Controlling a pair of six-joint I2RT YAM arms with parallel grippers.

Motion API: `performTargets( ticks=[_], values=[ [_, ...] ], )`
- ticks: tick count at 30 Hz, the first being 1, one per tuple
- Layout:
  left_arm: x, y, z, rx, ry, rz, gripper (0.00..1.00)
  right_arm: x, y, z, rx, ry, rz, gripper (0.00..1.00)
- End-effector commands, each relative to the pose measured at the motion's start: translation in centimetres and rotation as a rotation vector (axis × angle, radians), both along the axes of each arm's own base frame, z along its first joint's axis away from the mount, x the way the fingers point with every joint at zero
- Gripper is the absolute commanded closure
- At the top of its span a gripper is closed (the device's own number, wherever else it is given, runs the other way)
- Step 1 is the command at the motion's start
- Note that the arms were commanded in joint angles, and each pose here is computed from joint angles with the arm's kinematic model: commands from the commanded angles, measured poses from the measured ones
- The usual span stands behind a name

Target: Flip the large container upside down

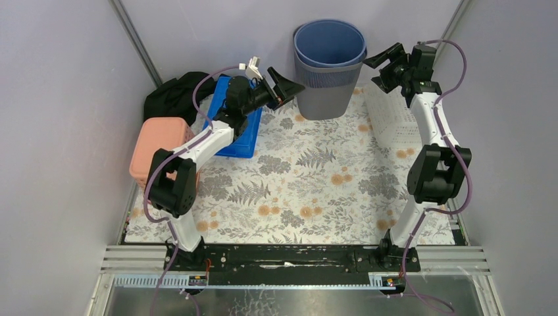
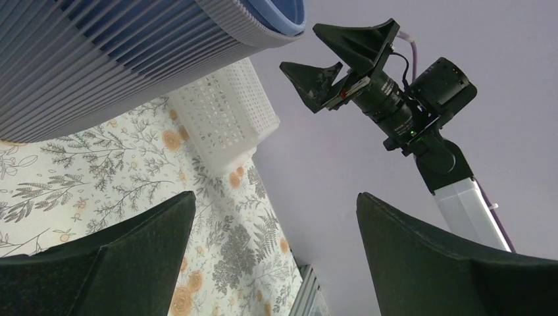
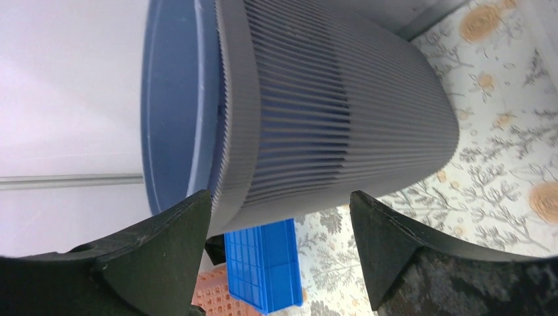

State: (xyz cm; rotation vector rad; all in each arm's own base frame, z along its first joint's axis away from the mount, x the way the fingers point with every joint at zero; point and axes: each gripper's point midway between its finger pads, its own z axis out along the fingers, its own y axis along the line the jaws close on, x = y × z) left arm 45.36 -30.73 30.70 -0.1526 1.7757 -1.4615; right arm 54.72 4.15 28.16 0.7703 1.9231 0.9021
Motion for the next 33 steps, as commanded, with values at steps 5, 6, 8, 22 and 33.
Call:
performTargets(
  ticks=[5, 6, 8, 22, 33],
  values=[
    [1.1, 0.7, 1.7, -0.082, -0.091, -0.013, 0.00, 3.1, 0.6, 4.8, 0.045, -0.173, 0.016, 0.18],
    [1.0, 0.8, 1.4, -0.082, -0.084, -0.015, 0.00, 3.3, 0.6, 4.6, 0.046, -0.169, 0.017, 0.19],
    [0.8, 1.0, 1.0, -0.083, -0.078, -0.017, 0.00, 3.7, 0.5, 4.0, 0.048, -0.156, 0.012, 0.20],
    [-1.6, 1.8, 0.1, -0.051, -0.055, -0.029, 0.00, 3.4, -0.1, 1.1, -0.036, -0.066, -0.001, 0.36],
    [-3.8, 2.7, 0.5, -0.051, -0.058, -0.024, 0.00, 1.4, -0.5, -0.1, -0.308, 0.067, -0.009, 0.46]
  ],
)
